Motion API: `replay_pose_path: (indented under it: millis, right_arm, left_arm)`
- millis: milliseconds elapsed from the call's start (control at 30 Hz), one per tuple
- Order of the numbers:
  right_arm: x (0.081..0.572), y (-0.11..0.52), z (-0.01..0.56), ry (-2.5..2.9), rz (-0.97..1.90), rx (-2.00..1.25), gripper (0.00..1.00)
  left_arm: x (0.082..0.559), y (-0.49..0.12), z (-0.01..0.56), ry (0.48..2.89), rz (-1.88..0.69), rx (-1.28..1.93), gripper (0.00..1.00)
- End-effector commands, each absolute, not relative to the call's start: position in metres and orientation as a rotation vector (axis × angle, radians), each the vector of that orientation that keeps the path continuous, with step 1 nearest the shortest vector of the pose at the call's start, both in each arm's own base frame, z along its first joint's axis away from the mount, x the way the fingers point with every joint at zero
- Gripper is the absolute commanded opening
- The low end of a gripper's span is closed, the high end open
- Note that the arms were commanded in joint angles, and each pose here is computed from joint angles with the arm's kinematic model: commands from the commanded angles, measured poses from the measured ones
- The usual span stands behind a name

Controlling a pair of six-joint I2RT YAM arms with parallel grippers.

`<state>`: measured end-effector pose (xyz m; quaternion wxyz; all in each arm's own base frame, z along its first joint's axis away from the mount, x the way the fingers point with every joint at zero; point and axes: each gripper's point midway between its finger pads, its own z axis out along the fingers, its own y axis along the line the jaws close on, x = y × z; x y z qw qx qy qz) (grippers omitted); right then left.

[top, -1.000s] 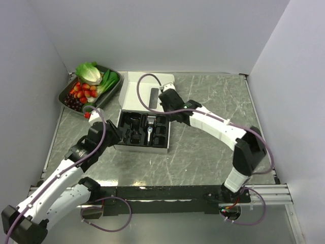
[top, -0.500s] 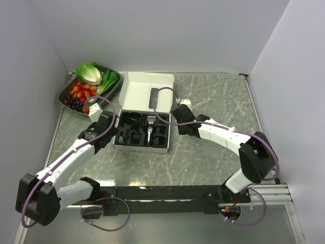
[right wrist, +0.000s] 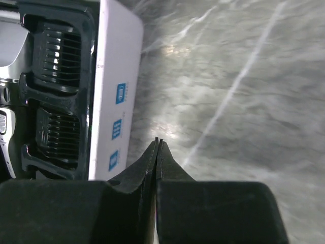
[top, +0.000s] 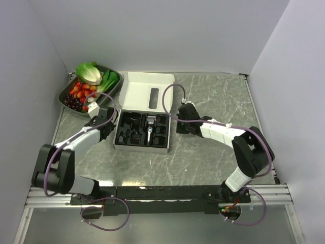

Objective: Sort the hair-cutting tools

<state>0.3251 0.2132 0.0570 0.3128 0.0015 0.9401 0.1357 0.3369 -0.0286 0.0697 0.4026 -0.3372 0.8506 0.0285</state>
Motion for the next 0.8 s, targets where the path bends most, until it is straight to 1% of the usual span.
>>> replay_pose_path:
  millis: [0, 33, 167, 200, 400, 600, 767]
  right_arm:
    - [0.323, 0.241, 0.046, 2.482, 0.558, 0.000, 0.00]
    - [0.324, 0.243, 0.046, 2.475, 0.574, 0.000, 0.00]
    - [0.323, 0.248, 0.037, 2.494, 0.603, -0.009, 0.00]
    - [0.321, 0.249, 0.033, 2.503, 0.612, -0.018, 0.00]
    - [0.323, 0.252, 0.033, 2.481, 0.631, -0.090, 0.00]
    - [0.322, 0.237, 0.027, 2.503, 0.554, -0.119, 0.00]
    - [0.317, 0.217, 0.027, 2.492, 0.451, -0.107, 0.00]
  left_arm:
    - [0.366, -0.045, 0.053, 2.155, -0.049, -0.761, 0.01]
    - [0.367, -0.043, 0.048, 2.169, -0.052, -0.759, 0.01]
    - [0.378, -0.064, 0.042, 2.200, -0.192, -0.689, 0.01]
    - [0.380, -0.076, 0.042, 2.217, -0.270, -0.654, 0.01]
    - [0.374, -0.111, 0.043, 2.276, -0.491, -0.547, 0.01]
    - [0.360, -0.139, 0.037, 2.320, -0.578, -0.449, 0.01]
    - [0.342, -0.182, 0.035, 2.354, -0.635, -0.339, 0.01]
